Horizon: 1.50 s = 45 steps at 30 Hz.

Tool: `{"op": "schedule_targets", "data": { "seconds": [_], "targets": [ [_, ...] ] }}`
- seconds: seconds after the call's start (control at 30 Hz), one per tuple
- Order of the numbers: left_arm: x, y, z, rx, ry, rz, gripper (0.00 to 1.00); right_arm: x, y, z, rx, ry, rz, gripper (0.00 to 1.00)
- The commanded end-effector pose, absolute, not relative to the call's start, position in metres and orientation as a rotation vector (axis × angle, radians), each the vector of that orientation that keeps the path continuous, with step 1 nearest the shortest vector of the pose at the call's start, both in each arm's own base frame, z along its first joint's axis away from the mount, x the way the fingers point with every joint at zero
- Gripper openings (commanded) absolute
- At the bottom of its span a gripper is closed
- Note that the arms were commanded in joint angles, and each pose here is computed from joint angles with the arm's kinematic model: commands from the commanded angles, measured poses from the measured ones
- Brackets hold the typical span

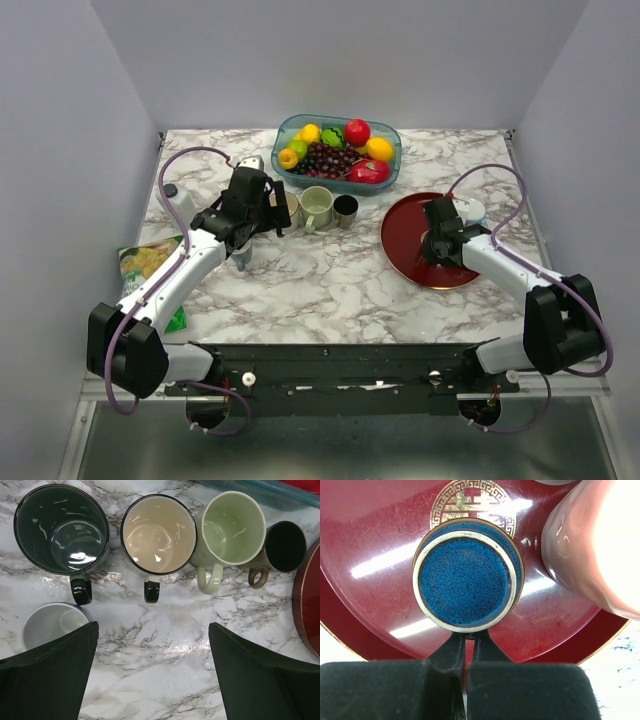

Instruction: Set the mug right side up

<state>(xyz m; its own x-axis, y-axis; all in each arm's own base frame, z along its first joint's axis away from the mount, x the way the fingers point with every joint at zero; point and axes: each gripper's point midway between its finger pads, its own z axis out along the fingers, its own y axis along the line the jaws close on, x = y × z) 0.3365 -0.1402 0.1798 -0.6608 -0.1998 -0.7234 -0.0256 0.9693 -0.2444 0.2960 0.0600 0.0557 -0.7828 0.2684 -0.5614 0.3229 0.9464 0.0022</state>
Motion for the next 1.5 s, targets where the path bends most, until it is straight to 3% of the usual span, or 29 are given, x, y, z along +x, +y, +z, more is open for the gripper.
{"op": "schedule_targets", "data": {
  "seconds": [0.0, 0.43, 0.97, 1.23, 1.47],
  "targets": [
    [0.340, -0.143, 0.184, -0.155, 2.261, -0.307, 0.99, 0.305, 0.057, 0.070, 0.436, 2.465, -0.156, 0.01],
    [0.342, -0.195, 0.237, 0.018, 2.096, -0.662, 0.99, 0.344, 0.140, 0.213, 0.186, 2.253, 0.446, 0.01],
    [0.338, -0.263, 0.320, 0.226, 1.815, -1.147, 0.99, 0.333, 0.256, 0.340, -0.069, 1.953, 1.383, 0.01],
    [0.346, -0.294, 0.364, 0.167, 1.716, -1.450, 0.98, 0.337, 0.272, 0.402, -0.125, 1.722, 1.588, 0.01],
    [0.341, -0.306, 0.400, 0.133, 1.580, -1.682, 0.98, 0.340, 0.275, 0.421, -0.140, 1.676, 1.625, 0.01]
  ]
}}
